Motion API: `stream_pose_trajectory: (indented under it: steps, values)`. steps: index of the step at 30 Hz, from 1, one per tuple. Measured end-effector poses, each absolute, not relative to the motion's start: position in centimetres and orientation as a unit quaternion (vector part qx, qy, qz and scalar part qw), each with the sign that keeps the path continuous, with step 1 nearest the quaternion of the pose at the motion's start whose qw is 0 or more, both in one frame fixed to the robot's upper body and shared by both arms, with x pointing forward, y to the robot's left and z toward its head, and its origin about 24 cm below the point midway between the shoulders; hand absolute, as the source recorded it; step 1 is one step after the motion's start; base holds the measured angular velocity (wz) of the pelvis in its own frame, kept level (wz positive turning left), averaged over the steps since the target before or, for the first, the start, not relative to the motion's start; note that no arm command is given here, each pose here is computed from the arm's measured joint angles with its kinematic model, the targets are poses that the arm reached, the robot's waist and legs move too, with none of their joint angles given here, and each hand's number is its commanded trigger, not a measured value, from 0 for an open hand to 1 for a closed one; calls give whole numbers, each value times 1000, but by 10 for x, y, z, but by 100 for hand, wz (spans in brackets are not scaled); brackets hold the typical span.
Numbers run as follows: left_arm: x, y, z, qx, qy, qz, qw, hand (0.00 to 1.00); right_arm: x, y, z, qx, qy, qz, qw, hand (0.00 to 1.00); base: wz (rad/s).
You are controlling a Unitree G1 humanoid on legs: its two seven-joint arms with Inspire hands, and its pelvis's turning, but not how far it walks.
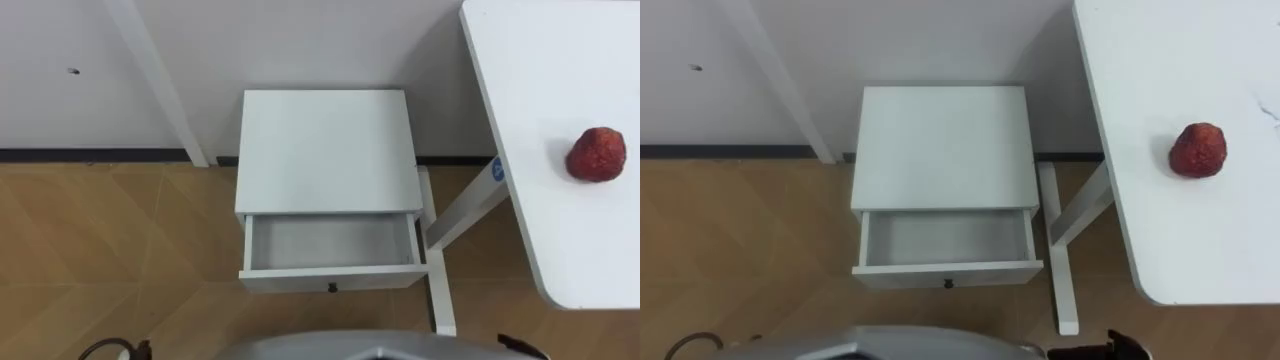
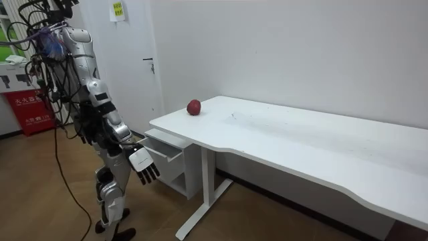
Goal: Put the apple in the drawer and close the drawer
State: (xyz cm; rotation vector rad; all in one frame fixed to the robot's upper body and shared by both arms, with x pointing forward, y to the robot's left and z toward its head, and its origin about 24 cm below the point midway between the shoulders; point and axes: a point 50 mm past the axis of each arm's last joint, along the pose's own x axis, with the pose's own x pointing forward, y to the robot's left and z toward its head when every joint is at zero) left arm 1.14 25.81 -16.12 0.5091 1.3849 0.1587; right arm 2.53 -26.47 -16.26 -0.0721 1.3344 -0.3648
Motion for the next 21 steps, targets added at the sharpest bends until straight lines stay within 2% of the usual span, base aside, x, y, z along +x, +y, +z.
stream_pose_trajectory:
  steps: [8, 13, 18, 21]
  values:
    - [14, 258, -161, 232, 629, 73, 739, 0, 27, -265, -162, 2, 602, -195, 775, 0, -3]
    - [20, 261, -160, 227, 622, 87, 745, 0, 23, -274, -160, 83, 569, -307, 758, 0, -5]
    - [15, 263, -160, 210, 625, 107, 744, 0, 16, -289, -154, 223, 481, -477, 701, 0, -9]
    - [10, 269, -158, 207, 624, 132, 742, 0, 12, -302, -149, 317, 397, -577, 640, 0, -2]
